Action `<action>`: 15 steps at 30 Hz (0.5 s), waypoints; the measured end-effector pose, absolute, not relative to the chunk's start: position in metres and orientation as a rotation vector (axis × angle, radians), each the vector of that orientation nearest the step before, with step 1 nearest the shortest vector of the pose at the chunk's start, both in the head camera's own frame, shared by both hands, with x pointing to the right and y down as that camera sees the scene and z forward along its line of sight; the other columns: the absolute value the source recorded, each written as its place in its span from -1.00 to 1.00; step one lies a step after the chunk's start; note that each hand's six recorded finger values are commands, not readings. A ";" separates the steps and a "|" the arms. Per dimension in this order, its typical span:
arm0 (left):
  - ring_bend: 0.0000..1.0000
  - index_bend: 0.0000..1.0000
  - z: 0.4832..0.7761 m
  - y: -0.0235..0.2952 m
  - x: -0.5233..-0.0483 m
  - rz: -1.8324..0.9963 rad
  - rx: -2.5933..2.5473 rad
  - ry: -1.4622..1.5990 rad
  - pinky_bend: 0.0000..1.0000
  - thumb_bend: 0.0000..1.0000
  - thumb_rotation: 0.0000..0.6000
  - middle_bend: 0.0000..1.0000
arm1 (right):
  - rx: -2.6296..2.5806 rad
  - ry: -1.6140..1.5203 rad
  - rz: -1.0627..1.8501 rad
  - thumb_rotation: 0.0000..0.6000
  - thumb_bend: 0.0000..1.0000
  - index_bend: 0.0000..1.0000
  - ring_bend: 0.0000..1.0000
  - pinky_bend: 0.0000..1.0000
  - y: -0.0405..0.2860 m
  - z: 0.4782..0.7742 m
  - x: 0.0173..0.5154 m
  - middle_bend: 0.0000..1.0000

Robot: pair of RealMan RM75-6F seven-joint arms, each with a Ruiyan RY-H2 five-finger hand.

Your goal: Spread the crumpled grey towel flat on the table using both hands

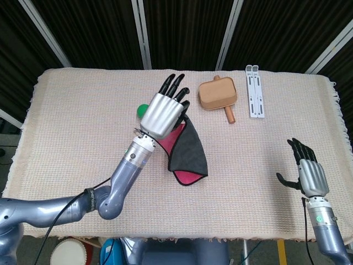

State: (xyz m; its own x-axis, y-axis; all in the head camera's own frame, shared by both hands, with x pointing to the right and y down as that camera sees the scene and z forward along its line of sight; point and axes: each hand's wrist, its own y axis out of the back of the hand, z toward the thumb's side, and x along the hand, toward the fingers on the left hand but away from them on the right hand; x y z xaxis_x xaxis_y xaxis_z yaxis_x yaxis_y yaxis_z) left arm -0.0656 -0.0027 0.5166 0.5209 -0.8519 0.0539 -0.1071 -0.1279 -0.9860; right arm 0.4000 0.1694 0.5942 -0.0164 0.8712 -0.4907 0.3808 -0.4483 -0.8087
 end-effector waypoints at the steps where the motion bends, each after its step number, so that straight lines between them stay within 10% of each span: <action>1: -0.92 0.36 0.512 -0.004 -0.069 -0.798 -1.577 0.836 -0.83 -0.09 1.00 -0.44 | -1.827 -1.299 1.471 1.00 -0.45 -1.00 -1.00 -1.00 0.169 0.596 0.400 -1.00; 15: -0.92 0.36 0.466 -0.021 -0.074 -0.861 -1.551 0.785 -0.83 -0.09 1.00 -0.42 | -1.843 -1.308 1.472 1.00 -0.45 -1.00 -1.00 -1.00 0.165 0.604 0.400 -1.00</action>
